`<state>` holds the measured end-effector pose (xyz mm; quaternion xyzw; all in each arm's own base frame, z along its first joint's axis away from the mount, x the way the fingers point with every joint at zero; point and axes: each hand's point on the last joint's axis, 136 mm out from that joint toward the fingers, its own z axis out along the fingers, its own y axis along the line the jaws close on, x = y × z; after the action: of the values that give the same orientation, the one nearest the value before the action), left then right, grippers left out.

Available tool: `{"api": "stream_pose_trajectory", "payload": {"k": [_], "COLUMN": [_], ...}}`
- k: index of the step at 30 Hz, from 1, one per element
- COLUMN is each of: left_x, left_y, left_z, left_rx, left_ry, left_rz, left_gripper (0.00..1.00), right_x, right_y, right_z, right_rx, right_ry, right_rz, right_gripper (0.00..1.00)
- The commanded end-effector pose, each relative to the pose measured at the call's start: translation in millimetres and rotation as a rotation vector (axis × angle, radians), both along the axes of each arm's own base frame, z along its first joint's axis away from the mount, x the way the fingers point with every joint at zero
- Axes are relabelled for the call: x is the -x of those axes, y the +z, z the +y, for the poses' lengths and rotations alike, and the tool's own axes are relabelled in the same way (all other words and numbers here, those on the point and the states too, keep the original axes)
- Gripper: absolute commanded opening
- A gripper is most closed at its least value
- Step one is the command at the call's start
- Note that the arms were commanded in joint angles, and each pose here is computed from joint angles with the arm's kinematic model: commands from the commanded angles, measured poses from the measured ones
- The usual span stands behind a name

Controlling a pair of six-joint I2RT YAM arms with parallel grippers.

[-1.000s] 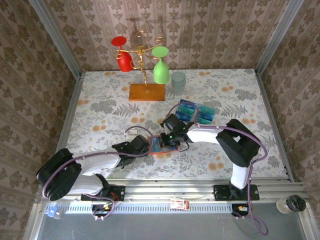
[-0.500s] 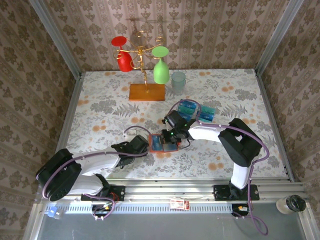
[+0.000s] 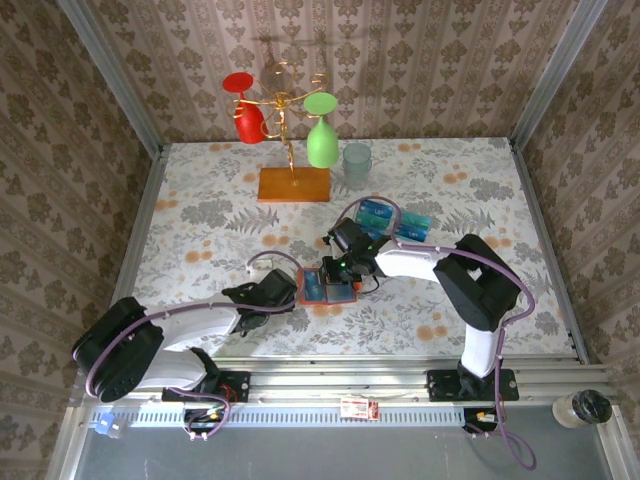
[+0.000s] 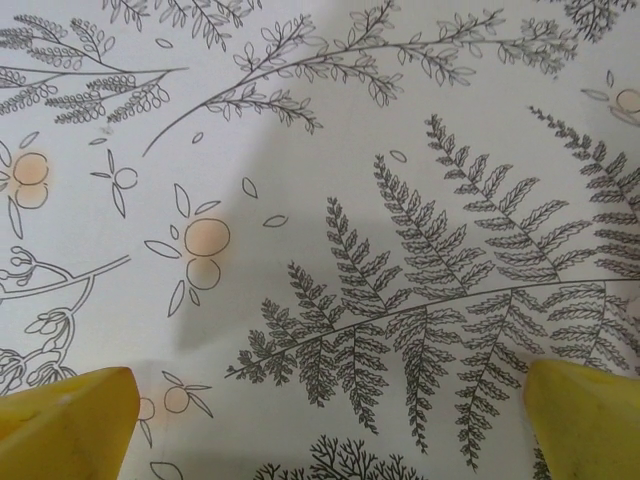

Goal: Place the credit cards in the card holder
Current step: Turn over the card slot at the card holder.

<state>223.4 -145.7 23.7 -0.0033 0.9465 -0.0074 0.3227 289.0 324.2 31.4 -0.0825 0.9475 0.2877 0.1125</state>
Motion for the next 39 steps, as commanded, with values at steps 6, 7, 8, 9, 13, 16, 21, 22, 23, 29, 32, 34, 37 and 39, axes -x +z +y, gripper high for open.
{"api": "stream_pose_trajectory", "payload": {"k": [6,7,8,9,13,16,21,22,23,29,32,34,37,39], "left_x": [-6.1,-7.1,-7.4,-8.1,-11.2,-13.0,-13.5,-13.0,-12.6,-7.5,-4.8,-3.4,-2.0,-1.1], "left_y": [20.4,22.8,23.9,25.2,26.1,25.5,25.0,24.4,23.7,9.5,2.4,-1.5,-5.8,-8.6], "left_z": [-3.9,-5.6,-6.8,-8.4,-16.9,-24.9,-36.3,-38.3,-39.8,-36.2,-31.3,-28.2,-26.0,-23.8], "left_rx": [0.032,0.039,0.042,0.049,0.080,0.100,0.104,0.104,0.103,0.067,0.050,0.038,0.027,0.020], "left_ry": [-0.014,-0.016,-0.020,-0.022,-0.034,-0.045,-0.069,-0.074,-0.077,-0.067,-0.055,-0.051,-0.049,-0.046], "left_rz": [-0.032,-0.037,-0.038,-0.041,-0.043,-0.039,-0.042,-0.043,-0.043,-0.015,-0.003,0.004,0.010,0.015], "left_gripper": [1.00,1.00,1.00,1.00,1.00,1.00,1.00,1.00,1.00,1.00,1.00,1.00,1.00,1.00], "right_x": [6.4,6.4,6.7,6.6,7.3,6.8,7.9,8.4,8.0,8.8,6.9,6.9,7.5,9.2], "right_y": [-9.7,-10.4,-10.3,-11.0,-10.4,-9.8,-10.6,-10.8,-10.9,-7.7,-0.7,3.7,4.5,2.1], "right_z": [12.3,12.3,12.5,12.0,11.9,12.1,12.4,12.3,11.9,11.4,8.4,6.1,2.8,1.5], "right_rx": [-0.016,-0.016,-0.016,-0.016,-0.019,-0.023,-0.029,-0.028,-0.029,-0.028,-0.029,-0.025,-0.019,-0.014], "right_ry": [0.011,0.010,0.009,0.007,0.005,0.003,0.001,0.001,-0.001,0.002,-0.003,-0.005,-0.006,-0.004], "right_rz": [0.034,0.035,0.034,0.036,0.035,0.035,0.039,0.040,0.040,0.033,0.016,0.004,0.000,0.005], "right_gripper": [0.00,0.00,0.00,0.00,0.00,0.00,0.00,0.00,0.00,0.00,0.00,0.00,0.00,0.00]}}
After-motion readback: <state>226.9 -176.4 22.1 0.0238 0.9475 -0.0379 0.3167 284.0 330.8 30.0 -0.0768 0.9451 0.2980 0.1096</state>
